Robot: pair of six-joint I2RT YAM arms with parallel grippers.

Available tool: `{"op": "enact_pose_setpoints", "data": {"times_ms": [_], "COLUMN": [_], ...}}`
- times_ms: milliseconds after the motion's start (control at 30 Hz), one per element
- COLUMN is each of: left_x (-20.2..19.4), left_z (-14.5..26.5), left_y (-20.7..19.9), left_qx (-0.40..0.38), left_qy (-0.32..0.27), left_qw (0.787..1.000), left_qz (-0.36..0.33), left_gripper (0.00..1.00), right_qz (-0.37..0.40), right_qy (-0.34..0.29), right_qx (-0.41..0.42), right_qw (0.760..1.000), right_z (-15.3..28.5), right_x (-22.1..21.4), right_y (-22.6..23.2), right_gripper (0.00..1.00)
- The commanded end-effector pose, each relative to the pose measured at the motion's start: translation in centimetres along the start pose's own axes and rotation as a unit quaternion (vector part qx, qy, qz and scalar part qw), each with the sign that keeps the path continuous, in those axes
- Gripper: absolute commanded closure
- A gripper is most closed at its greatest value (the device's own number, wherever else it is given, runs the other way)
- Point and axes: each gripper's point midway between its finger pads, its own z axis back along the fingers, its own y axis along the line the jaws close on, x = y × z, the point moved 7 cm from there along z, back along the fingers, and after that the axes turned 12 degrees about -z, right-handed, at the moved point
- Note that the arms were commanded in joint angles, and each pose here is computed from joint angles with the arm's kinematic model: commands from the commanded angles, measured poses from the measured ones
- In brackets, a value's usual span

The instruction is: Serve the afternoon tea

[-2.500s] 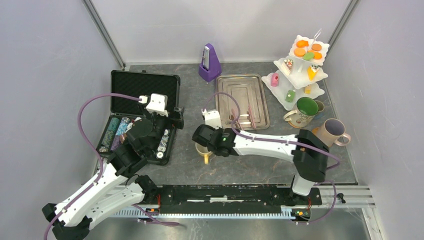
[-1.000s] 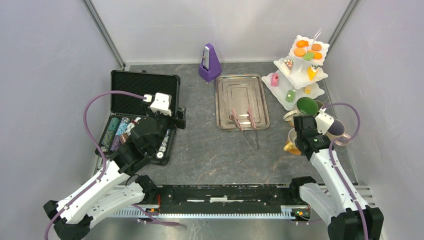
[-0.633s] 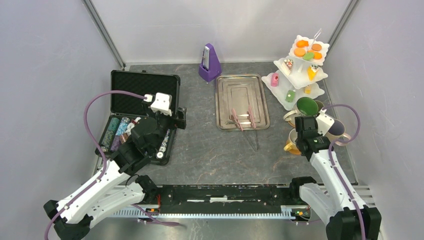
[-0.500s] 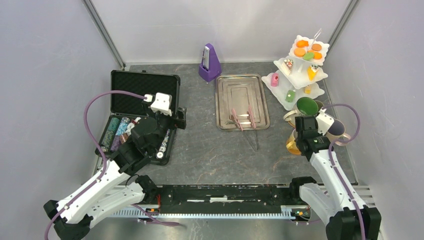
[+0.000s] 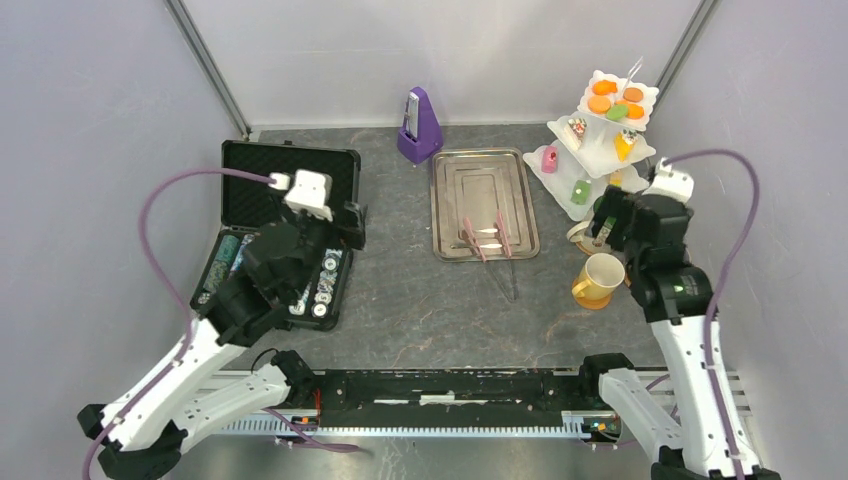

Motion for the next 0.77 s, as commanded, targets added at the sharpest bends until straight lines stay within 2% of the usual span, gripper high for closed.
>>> {"op": "enact_pose_setpoints", "data": {"times_ms": [0,200,367,567,733], "left_x": [8.6,15.5,18.1,19.1,18.8], "left_z": [3.7,9.2,13.4,16.7,17.0], "left_y": [3.5,7.6,10.6,13.6,14.0], "left_qx": [0.000,-0.013,-0.011,0.024,0.034], "left_qy": [-0.087,-0.161,-0.216,-0.251,-0.249], "left_qw": [0.993,0.980,0.964,0.953,0.952], "left_qz": [0.073,0.119,0.154,0.170,0.174], "left_gripper": [0.00,0.00,0.00,0.00,0.00], "right_qz": [0.061,0.066,0.043,0.018,0.024], "right_qy": [-0.076,-0.216,-0.313,-0.366,-0.357], "right_qx": [0.131,0.249,0.290,0.256,0.253], "right_qw": [0.987,0.942,0.903,0.895,0.899], "right_z": [4.6,11.6,17.1,19.9,19.5], "right_x": [7.0,13.7,16.4,17.0,16.3], "right_y": [3.1,5.0,4.1,1.7,1.5], "right_gripper": [0.02,0.02,0.02,0.02,0.02]}}
